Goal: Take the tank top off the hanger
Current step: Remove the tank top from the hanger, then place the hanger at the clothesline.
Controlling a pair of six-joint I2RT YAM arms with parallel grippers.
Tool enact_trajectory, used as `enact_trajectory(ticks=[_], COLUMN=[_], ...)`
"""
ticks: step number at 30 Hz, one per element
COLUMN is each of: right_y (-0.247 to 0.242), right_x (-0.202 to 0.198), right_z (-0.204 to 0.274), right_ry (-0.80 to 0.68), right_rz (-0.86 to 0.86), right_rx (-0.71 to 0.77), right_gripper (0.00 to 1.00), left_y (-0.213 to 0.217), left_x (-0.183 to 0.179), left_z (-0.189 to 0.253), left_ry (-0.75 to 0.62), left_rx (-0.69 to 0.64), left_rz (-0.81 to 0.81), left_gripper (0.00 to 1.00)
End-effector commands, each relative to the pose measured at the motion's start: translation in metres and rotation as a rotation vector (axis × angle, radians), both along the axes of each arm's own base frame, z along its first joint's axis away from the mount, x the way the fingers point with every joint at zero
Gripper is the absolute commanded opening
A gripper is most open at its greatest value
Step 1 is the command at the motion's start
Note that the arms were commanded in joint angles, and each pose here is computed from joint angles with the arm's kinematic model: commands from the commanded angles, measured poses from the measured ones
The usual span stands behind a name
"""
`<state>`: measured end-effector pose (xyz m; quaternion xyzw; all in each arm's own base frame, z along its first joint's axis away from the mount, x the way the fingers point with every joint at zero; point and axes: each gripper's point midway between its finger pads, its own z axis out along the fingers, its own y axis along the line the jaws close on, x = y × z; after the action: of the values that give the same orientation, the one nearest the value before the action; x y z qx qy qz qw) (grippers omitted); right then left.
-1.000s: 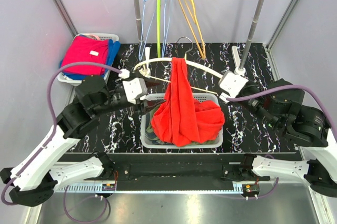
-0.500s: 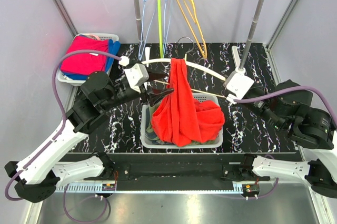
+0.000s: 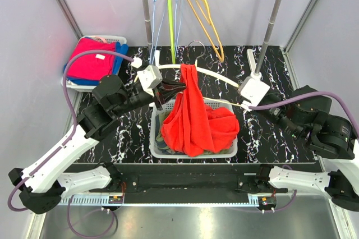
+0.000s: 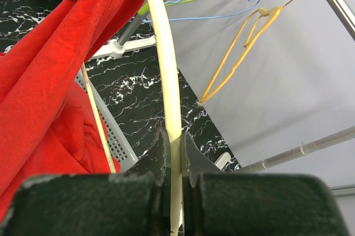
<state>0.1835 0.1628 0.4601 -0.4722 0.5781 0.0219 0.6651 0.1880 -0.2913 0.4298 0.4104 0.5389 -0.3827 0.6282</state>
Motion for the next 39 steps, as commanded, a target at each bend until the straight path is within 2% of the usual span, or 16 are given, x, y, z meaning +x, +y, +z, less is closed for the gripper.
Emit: enact_trajectory(ticks=[1,10,15,23,29,36,39], right_y=[-0.001,-0.007,-0.021,-0.060,-0.089,-0.125,-0.152], right_x=[-0.002,-0.002,-0.004,-0.024,-0.038,-0.043,-0.044], right_z=[0.022,0.015,0.003,-0.010,-0.017,-0.017,0.006], right_ry=[-0.029,-0.022,0.005,0.074,0.135,0.140,0.081], right_rz=[0.000,-0.018,-0.056,-0.101,-0.137,-0.237,-0.316], right_rx=[0.106,0.093,0.077,0.142,0.124,0.117,0.218], right_gripper=[0.00,0.00,0.00,0.00,0.00,0.00,0.00], left_y=[0.000,0.009,0.036,0.105,0.153,0.159,0.161], left_x=[-0.001,-0.003,0.001,0.011,0.033,0.029,0.027], left_z=[0.019,0.016,0.048,0.112,0.126,0.131,0.132], left_ry=[-0.053,-0.061,-0.172,-0.422,-0.448,-0.452,-0.451], left_rx=[-0.066,-0.058,-0.096,-0.118,-0.137,-0.172,-0.186], left_rz=[-0.001,0.021,0.110,0.388,0.662,0.674,0.676], left_gripper=[0.00,0.00,0.00,0.00,0.00,0.00,0.00])
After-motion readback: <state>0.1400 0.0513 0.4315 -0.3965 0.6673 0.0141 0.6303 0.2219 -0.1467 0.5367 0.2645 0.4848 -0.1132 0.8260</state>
